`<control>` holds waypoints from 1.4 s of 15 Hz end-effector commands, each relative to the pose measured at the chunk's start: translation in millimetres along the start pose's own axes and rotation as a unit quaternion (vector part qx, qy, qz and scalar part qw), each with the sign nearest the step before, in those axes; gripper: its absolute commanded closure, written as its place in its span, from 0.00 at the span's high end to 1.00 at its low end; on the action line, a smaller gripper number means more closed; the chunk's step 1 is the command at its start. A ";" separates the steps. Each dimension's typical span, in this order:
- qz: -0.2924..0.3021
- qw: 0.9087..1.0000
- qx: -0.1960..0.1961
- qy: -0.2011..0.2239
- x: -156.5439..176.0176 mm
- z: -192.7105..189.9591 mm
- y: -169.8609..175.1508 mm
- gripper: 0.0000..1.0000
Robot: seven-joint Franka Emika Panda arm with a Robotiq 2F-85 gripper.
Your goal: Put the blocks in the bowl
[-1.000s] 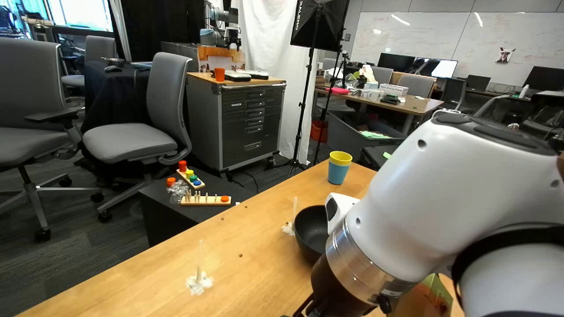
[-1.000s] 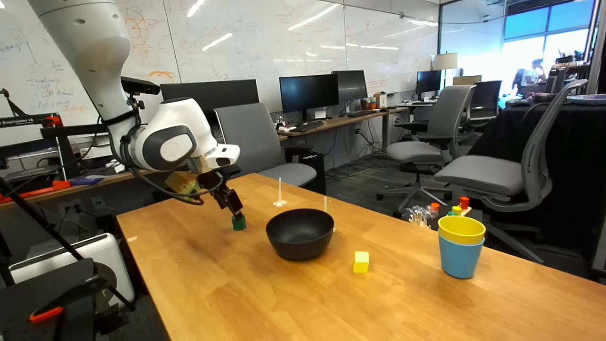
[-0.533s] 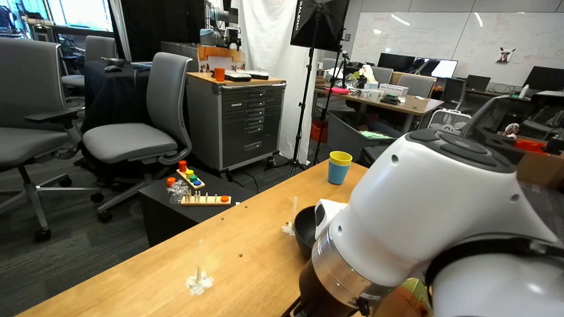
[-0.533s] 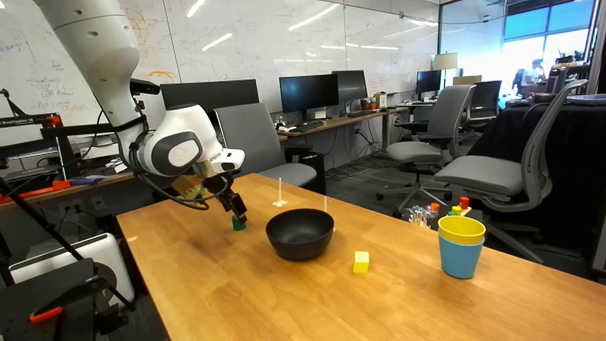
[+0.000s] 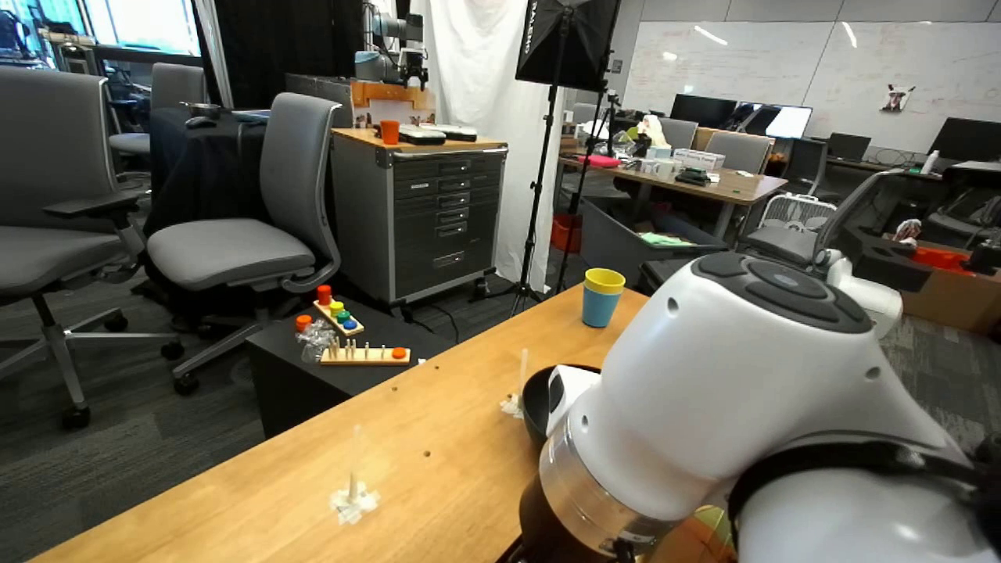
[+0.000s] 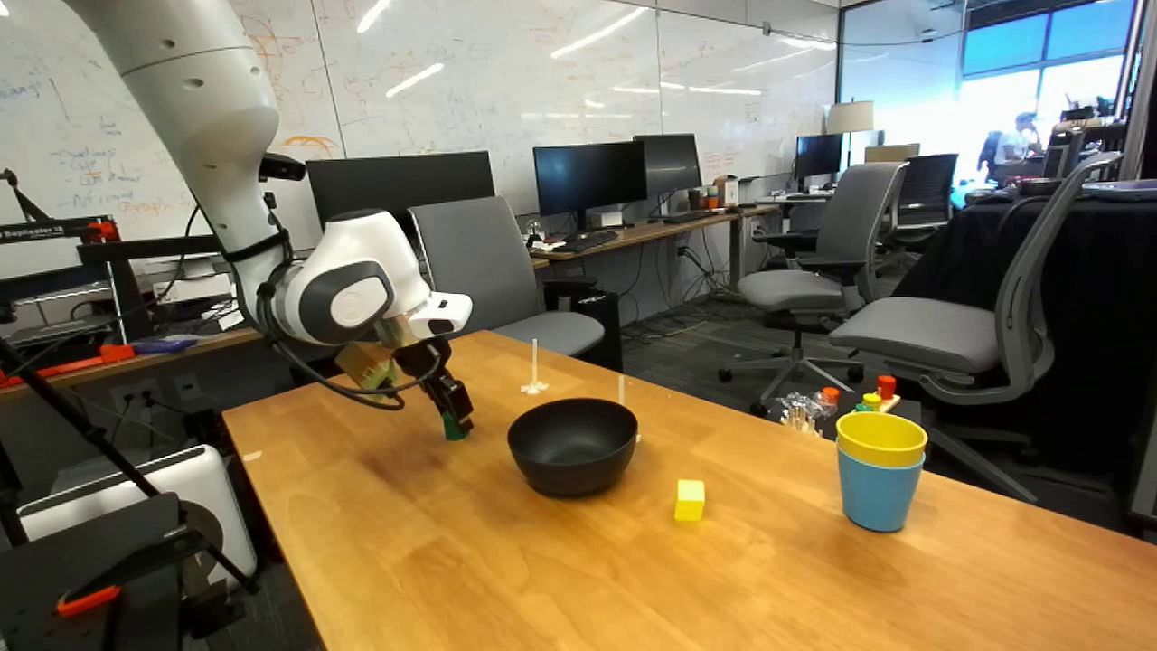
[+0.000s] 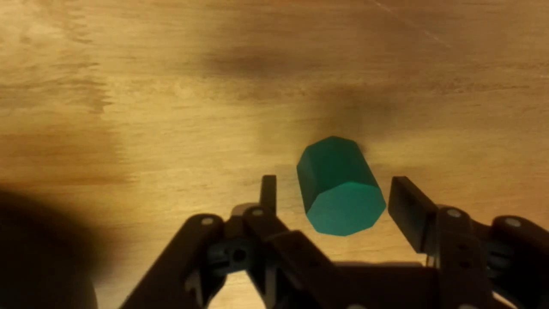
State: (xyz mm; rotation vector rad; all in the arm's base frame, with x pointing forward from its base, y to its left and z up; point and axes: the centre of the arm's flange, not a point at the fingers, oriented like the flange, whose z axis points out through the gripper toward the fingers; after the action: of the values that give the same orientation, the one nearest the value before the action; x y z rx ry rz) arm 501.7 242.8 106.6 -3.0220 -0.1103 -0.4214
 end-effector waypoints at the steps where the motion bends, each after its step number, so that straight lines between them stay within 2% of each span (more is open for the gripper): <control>1: 0.007 1.000 -0.004 0.009 6.2 5.0 -8.2 0.38; 3: 0.006 1.000 -0.005 0.008 5.9 5.2 -8.7 0.23; 4: 0.005 1.000 -0.006 0.007 6.6 4.2 -9.0 0.20; 10: 0.011 1.000 -0.013 0.015 18.3 -14.6 -3.8 0.20; 16: 0.029 0.998 -0.018 0.054 64.6 -62.0 13.4 0.20; 21: 0.039 0.995 -0.053 0.074 98.2 -98.7 46.0 0.20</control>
State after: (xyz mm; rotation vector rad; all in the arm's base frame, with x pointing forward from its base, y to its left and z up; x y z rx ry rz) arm 563.1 201.6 195.9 -3.0316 0.0067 -0.6340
